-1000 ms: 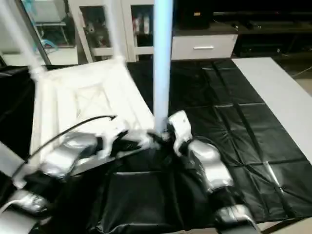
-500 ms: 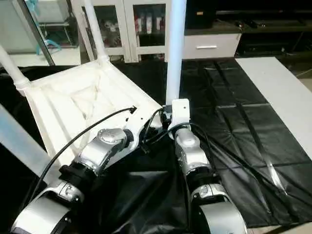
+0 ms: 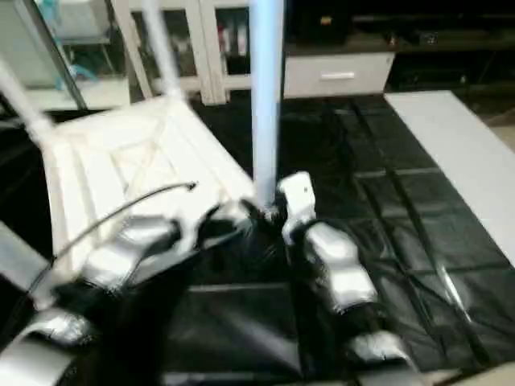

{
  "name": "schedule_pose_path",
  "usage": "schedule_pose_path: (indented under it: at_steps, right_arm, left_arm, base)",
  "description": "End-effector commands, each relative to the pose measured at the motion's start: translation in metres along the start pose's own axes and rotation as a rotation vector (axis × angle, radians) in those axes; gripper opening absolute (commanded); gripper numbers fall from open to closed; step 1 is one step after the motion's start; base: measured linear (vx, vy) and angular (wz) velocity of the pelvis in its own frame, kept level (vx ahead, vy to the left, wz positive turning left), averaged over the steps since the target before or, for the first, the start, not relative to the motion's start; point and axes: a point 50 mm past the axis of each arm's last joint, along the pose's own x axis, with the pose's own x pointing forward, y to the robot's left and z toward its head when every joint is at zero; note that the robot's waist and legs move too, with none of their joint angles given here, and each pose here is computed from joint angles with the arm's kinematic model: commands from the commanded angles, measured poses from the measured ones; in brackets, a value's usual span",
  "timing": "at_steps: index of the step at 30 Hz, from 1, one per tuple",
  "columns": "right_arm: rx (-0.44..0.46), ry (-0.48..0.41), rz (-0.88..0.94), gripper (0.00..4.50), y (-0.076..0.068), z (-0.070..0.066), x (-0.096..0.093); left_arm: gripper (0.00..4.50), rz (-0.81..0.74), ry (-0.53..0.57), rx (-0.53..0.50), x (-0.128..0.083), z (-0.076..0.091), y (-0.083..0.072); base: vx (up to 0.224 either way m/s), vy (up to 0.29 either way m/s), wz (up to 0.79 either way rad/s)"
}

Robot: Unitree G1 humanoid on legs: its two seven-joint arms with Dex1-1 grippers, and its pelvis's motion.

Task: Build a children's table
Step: Rotate leg to tighten

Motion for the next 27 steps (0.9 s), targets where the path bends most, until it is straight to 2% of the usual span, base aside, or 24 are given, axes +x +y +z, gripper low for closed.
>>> schedule_pose_path:
  at_steps: [1, 2, 5, 9, 13, 24, 27]
  right_arm:
    - [-0.014, -0.014, 0.114, 3.77, 0.011, 0.006, 0.002]
    - [-0.020, 0.010, 0.191, 3.77, 0.012, 0.005, -0.009]
    - [-0.023, 0.047, 0.274, 3.77, 0.013, 0.004, -0.021]
    - [-0.016, 0.096, 0.336, 3.77, 0.015, 0.001, -0.029]
    - [-0.018, 0.127, 0.366, 3.77, 0.019, -0.004, -0.029]
    - [0.038, 0.104, 0.347, 3.77, 0.020, -0.002, -0.019]
    - [0.041, 0.118, 0.351, 3.52, 0.020, -0.004, -0.020]
  left_arm:
    - [0.00, -0.129, -0.001, 0.020, 0.003, 0.000, -0.012]
    - [0.00, -0.181, 0.017, 0.018, -0.006, -0.003, -0.014]
    - [0.00, -0.244, 0.058, 0.020, -0.017, -0.009, -0.015]
    - [0.00, -0.303, 0.078, 0.019, -0.028, -0.012, -0.016]
    - [0.00, -0.322, 0.088, 0.023, -0.032, -0.013, -0.017]
    - [0.00, -0.324, 0.077, 0.018, -0.029, -0.010, -0.019]
    - [0.00, -0.324, 0.076, 0.016, -0.029, -0.009, -0.020]
  base:
    - [0.000, 0.000, 0.00]
    - [0.000, 0.000, 0.00]
    - [0.000, 0.000, 0.00]
    - [0.000, 0.000, 0.00]
    - [0.000, 0.000, 0.00]
    - [0.000, 0.000, 0.00]
    - [0.000, 0.000, 0.00]
